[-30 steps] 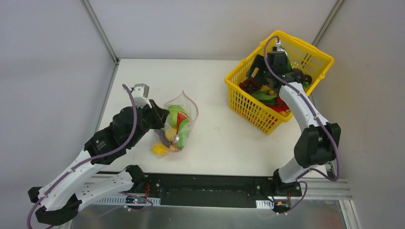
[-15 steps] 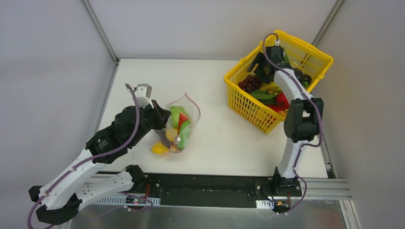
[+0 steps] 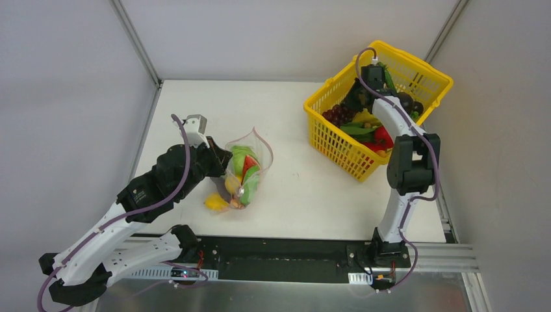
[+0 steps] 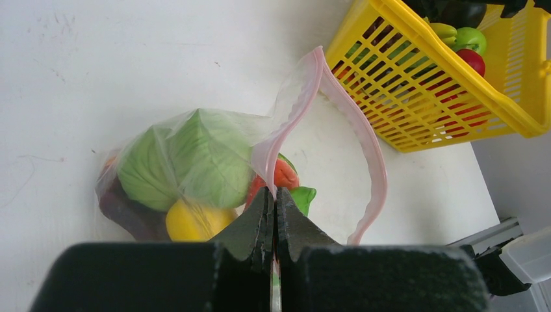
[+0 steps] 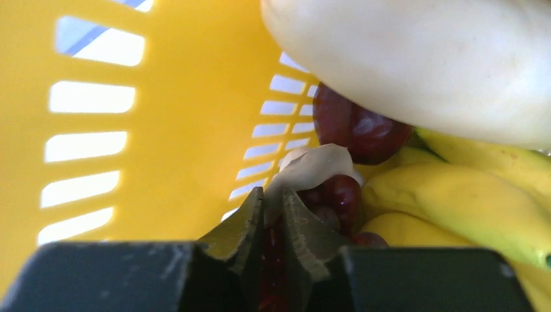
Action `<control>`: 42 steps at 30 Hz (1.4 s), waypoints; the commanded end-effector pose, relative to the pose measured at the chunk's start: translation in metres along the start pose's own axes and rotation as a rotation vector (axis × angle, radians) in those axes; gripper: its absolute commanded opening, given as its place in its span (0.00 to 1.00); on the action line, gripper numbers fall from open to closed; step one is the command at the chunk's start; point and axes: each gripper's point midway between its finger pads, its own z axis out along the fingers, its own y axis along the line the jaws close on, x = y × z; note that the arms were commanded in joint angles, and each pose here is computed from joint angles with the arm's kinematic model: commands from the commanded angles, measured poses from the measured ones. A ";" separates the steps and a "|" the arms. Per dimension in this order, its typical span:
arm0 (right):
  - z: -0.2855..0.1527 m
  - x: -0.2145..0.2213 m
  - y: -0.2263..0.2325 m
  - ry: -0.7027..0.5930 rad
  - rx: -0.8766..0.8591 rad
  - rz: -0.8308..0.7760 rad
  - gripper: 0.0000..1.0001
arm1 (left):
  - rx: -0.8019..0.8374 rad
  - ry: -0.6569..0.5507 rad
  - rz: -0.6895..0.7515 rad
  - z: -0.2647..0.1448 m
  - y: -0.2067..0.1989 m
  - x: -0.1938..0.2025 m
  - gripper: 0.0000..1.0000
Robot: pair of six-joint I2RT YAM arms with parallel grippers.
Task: Place the food in the zip-top bag and seal the zipper
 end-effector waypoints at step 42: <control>-0.130 -0.006 0.011 -0.087 -0.088 -0.141 0.81 | 0.045 -0.030 -0.021 0.006 -0.016 -0.015 0.00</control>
